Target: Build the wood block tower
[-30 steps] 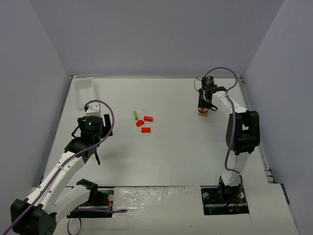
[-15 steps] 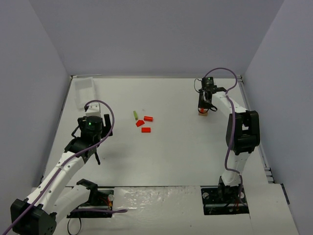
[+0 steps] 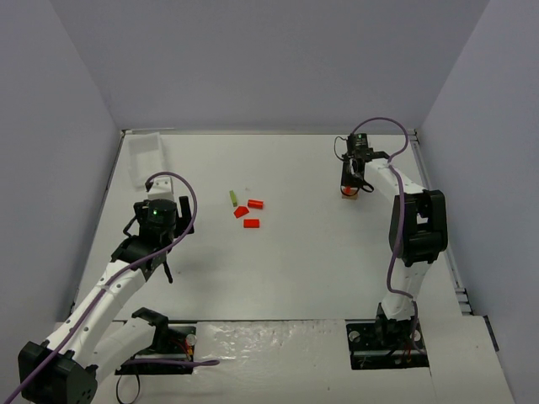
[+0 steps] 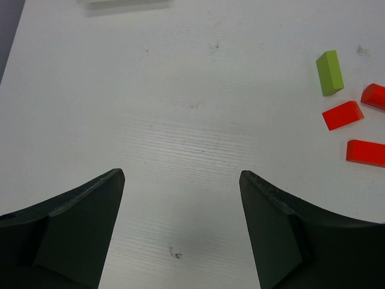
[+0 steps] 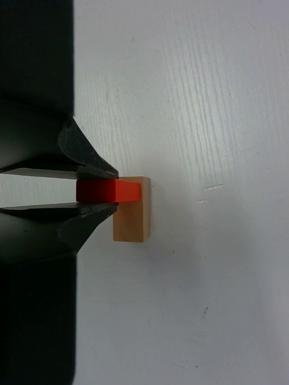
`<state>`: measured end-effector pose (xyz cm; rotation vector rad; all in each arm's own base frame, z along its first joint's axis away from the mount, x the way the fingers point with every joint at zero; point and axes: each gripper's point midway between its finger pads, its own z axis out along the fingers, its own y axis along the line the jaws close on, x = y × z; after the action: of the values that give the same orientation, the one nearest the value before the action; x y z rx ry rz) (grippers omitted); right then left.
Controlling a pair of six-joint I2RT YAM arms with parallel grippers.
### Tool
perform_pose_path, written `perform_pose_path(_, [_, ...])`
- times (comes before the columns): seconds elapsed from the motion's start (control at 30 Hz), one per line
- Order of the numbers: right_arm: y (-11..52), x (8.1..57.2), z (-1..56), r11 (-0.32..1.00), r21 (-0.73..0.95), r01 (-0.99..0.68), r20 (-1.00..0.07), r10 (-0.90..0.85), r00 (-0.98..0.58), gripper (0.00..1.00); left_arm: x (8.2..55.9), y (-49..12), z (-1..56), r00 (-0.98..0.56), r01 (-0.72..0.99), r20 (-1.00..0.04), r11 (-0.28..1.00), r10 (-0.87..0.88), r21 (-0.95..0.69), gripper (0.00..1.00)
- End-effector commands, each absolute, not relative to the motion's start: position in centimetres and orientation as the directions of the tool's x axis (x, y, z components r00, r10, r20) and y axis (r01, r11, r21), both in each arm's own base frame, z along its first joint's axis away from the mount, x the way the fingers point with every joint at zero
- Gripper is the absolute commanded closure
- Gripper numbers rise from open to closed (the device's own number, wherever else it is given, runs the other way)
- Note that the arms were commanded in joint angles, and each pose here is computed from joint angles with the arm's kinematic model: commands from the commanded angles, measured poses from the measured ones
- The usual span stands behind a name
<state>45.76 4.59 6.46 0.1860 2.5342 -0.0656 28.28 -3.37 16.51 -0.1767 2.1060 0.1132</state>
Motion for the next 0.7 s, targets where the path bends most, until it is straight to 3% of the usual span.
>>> perform_pose_path(0.0, [3.99, 46.56, 7.28, 0.984, 0.007, 0.177, -0.603, 0.145, -0.784, 1.00, 29.51, -3.59, 18.52, -0.446, -0.175, -0.890, 0.984, -0.100, -0.023, 0.25])
perform_pose_path(0.67, [4.11, 46.63, 7.29, 0.984, 0.028, 0.173, -0.603, 0.155, -0.783, 1.00, 29.54, -3.65, 18.51, -0.445, -0.173, -0.890, 0.985, -0.102, -0.026, 0.25])
